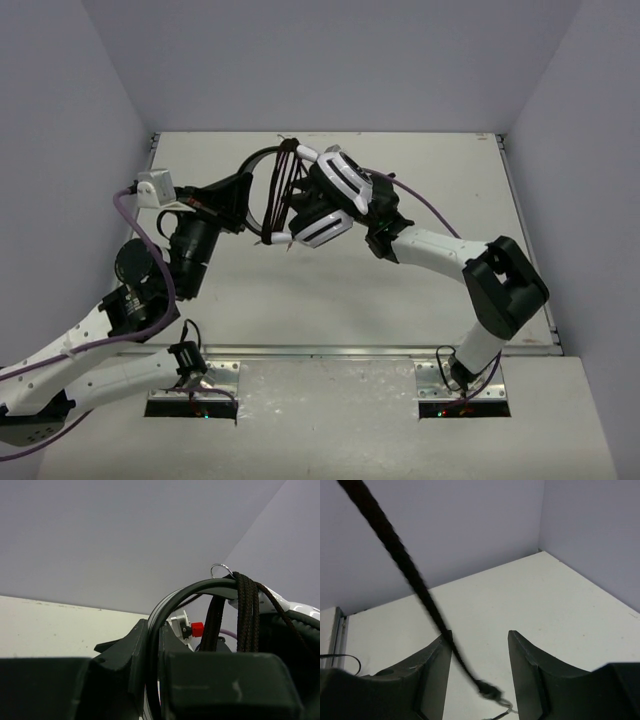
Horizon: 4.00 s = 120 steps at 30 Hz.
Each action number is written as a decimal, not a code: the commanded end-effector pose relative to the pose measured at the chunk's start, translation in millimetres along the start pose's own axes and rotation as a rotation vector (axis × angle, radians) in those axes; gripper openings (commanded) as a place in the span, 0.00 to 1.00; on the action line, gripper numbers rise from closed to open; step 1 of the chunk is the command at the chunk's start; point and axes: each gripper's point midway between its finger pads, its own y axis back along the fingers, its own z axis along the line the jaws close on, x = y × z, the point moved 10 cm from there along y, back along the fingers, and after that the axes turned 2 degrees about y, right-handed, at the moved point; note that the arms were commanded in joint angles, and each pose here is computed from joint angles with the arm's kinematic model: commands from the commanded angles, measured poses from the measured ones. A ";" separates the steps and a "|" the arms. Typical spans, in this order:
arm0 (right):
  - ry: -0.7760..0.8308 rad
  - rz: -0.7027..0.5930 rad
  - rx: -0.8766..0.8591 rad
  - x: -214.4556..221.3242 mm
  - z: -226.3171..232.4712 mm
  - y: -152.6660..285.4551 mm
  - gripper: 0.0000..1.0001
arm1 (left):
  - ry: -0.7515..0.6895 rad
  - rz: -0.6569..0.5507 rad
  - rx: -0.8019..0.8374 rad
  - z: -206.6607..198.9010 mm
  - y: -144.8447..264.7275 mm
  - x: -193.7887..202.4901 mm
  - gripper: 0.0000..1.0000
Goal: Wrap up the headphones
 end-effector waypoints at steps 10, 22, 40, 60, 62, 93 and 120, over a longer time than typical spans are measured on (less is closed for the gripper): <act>0.066 0.029 0.095 -15.2 -22.1 -6.1 0.56 | 0.213 -0.170 0.134 -18.5 9.8 -48.5 0.00; -0.035 0.018 -0.015 22.1 4.7 27.7 0.32 | 0.205 -0.213 0.029 -13.6 4.9 -55.0 0.00; -0.082 0.094 -0.128 56.4 61.5 65.2 0.01 | 0.165 -0.269 -0.292 2.8 -13.4 -40.1 0.00; 0.280 0.348 -0.303 15.5 173.0 103.7 0.01 | -0.138 -0.199 -0.750 56.3 -89.8 61.8 0.00; 0.313 0.346 -0.288 4.2 172.7 107.9 0.01 | -0.183 -0.176 -0.754 65.2 -87.3 75.8 0.00; 1.315 0.633 0.369 -120.0 82.1 55.8 0.01 | -0.398 0.342 -0.178 112.8 31.3 205.0 0.00; 0.453 0.494 0.034 -84.4 -4.7 89.7 0.10 | -0.104 0.214 0.172 54.7 45.7 113.9 0.00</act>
